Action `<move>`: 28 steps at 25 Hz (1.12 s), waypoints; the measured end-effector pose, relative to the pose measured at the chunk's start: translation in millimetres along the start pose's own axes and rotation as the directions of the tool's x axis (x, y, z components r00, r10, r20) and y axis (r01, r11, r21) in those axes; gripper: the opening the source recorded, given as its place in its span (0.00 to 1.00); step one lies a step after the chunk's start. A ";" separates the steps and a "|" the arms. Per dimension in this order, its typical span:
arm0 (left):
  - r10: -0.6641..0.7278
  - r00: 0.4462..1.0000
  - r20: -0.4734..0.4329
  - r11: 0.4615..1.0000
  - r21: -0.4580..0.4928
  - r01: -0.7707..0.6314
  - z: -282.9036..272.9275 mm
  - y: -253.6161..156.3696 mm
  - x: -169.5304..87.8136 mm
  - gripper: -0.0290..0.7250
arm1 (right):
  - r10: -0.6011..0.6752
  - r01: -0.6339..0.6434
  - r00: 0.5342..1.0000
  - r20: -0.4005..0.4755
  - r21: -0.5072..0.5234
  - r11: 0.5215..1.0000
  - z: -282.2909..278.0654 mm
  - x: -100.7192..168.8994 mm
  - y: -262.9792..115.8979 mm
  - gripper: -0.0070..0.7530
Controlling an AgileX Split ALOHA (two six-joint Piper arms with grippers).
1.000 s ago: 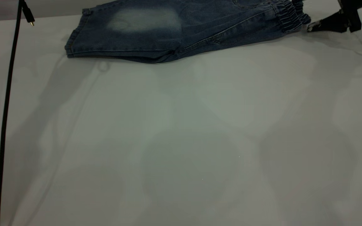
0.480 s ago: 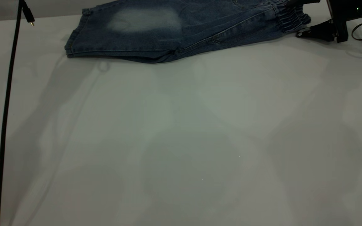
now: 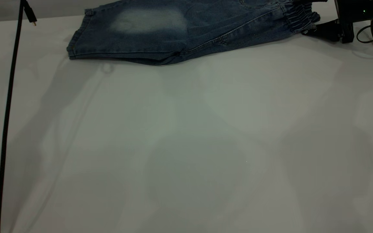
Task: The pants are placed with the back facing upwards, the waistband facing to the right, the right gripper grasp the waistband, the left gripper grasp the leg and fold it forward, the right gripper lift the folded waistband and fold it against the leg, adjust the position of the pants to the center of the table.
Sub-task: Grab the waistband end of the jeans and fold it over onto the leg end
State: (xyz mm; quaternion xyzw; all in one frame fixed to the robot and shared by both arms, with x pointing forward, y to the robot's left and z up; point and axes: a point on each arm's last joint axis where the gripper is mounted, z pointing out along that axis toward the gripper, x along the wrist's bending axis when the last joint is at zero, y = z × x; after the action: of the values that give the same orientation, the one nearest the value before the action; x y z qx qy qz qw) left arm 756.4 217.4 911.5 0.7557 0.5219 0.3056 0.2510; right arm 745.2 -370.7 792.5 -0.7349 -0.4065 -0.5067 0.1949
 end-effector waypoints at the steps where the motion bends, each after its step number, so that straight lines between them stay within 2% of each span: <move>1: 0.001 1.000 0.000 1.000 0.000 -0.001 0.0 0.0 0.0 0.66 | 0.002 -0.002 1.000 -0.002 -0.002 1.000 0.0 0.2 0.2 0.79; 15: 0.001 1.000 0.001 1.000 -0.009 -0.001 -0.1 1.0 -0.8 0.66 | -0.031 0.031 0.999 -0.012 0.005 1.000 20.8 9.4 -6.2 0.78; 19: 0.001 1.000 0.001 1.000 0.000 -0.001 0.0 0.2 -0.8 0.66 | -0.005 0.005 1.000 -0.010 -0.013 1.000 25.0 5.8 -4.9 0.74; 23: 0.001 1.000 0.001 1.000 0.001 -0.001 0.0 0.1 -0.8 0.66 | -0.007 0.007 1.000 -0.002 -0.024 1.000 25.1 5.1 -3.5 0.62; 28: 0.007 1.000 0.009 1.000 0.020 -0.007 -0.8 0.3 -6.7 0.66 | -0.032 0.032 0.999 0.008 -0.031 0.999 24.3 5.5 -0.6 0.30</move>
State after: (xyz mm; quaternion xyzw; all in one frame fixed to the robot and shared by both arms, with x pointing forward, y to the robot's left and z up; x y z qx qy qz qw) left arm 754.3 211.1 910.9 0.7615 0.5210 0.2979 0.2447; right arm 759.8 -351.2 787.4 -0.7333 -0.4109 -0.5131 0.1736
